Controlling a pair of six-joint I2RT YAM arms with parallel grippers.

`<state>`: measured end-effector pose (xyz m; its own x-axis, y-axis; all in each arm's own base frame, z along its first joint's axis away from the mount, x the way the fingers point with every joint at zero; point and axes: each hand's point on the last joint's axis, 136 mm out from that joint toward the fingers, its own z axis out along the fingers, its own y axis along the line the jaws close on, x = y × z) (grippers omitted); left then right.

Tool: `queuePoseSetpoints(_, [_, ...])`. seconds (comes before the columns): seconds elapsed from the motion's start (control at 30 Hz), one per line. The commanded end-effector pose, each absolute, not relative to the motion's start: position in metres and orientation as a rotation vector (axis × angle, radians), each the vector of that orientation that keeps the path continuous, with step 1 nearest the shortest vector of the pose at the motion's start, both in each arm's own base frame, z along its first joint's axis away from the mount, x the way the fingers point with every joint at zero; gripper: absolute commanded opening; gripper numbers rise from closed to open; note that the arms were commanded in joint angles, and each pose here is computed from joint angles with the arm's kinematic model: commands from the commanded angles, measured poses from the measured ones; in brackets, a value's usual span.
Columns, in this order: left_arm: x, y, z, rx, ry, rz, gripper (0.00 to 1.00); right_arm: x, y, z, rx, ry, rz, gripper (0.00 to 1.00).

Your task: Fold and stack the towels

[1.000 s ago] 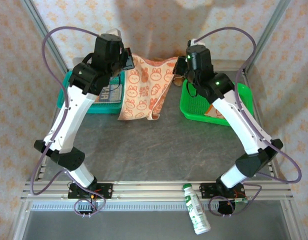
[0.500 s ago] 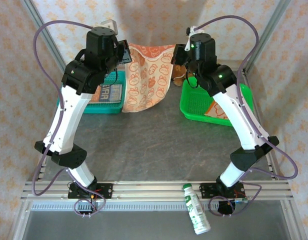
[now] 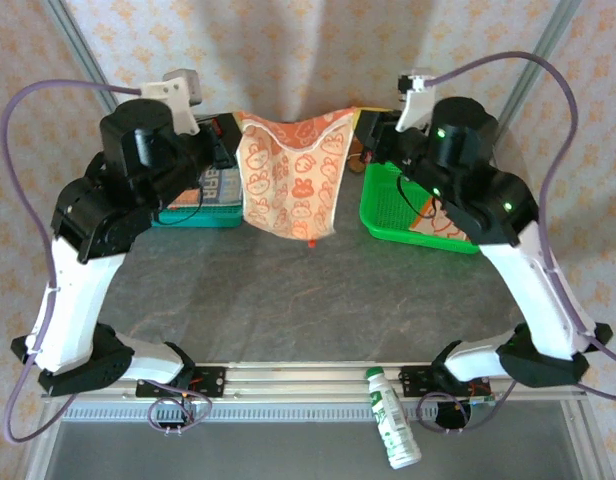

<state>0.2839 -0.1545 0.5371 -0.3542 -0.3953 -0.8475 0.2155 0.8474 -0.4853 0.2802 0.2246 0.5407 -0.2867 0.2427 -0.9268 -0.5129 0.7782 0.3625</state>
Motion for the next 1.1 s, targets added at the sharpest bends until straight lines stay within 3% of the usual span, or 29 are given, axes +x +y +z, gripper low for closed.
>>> queuePoseSetpoints(0.0, [0.271, -0.152, 0.531, -0.180, 1.836, -0.646, 0.00, 0.263, 0.222, 0.537, -0.231, 1.726, 0.757, 0.00])
queuePoseSetpoints(0.13, [0.268, -0.147, 0.515, -0.208, 1.875, -0.611, 0.00, 0.268, 0.208, 0.520, -0.138, 1.782, 0.705, 0.00])
queuePoseSetpoints(0.3, [0.294, -0.148, 0.484, -0.224, 1.961, -0.454, 0.00, 0.301, 0.202, 0.485, -0.047, 1.867, 0.621, 0.00])
queuePoseSetpoints(0.8, [0.485, -0.146, 0.333, -0.225, 2.248, -0.204, 0.00, 0.493, 0.231, 0.327, 0.006, 2.184, 0.486, 0.00])
queuePoseSetpoints(0.93, [0.516, -0.150, 0.294, -0.211, 2.325, -0.187, 0.00, 0.522, 0.234, 0.293, 0.007, 2.255, 0.452, 0.00])
queuePoseSetpoints(1.07, [0.517, -0.150, 0.265, -0.209, 2.406, -0.177, 0.00, 0.520, 0.241, 0.272, -0.001, 2.320, 0.481, 0.00])
